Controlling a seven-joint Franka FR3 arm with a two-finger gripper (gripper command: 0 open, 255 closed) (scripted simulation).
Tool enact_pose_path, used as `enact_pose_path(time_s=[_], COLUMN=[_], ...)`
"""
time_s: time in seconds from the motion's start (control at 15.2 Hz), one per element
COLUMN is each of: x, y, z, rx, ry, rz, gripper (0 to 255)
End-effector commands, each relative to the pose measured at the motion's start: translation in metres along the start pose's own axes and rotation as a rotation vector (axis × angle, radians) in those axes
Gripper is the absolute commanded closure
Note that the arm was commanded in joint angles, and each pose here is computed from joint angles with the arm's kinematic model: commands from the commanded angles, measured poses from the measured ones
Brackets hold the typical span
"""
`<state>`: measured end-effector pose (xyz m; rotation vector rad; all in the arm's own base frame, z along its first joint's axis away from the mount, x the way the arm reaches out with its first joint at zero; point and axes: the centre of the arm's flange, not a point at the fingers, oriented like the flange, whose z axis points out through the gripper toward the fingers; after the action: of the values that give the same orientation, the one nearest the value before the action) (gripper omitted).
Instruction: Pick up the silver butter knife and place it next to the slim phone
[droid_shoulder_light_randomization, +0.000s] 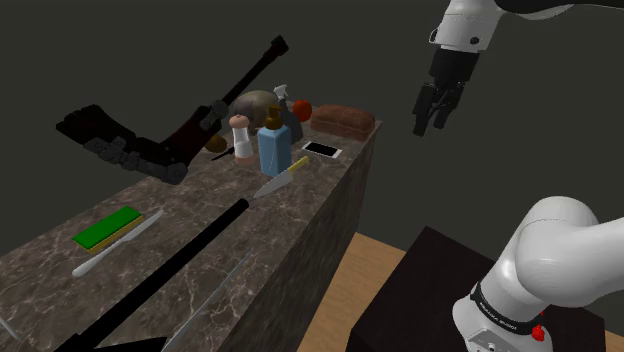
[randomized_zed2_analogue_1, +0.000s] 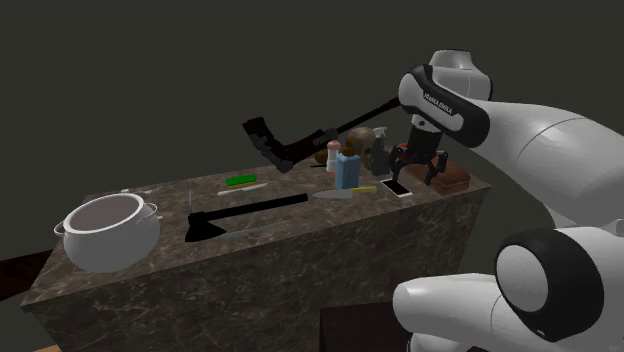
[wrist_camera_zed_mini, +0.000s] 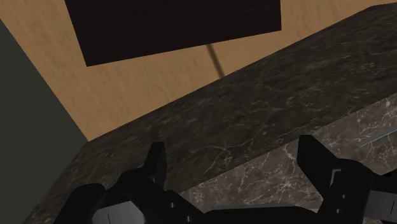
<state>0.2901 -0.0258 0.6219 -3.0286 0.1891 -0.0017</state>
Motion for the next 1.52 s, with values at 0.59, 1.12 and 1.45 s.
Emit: enact_pose_path(time_s=[0.59, 1.12, 1.45], x=[-0.012, -0.002, 0.013], y=[-0.098, -0.185, -0.239], z=[0.062, 0.116, 0.149], rx=[0.015, 0.028, 0.036], ry=[-0.014, -0.026, -0.034], rz=[0.248, 0.469, 0.607], gripper=[0, 0, 0])
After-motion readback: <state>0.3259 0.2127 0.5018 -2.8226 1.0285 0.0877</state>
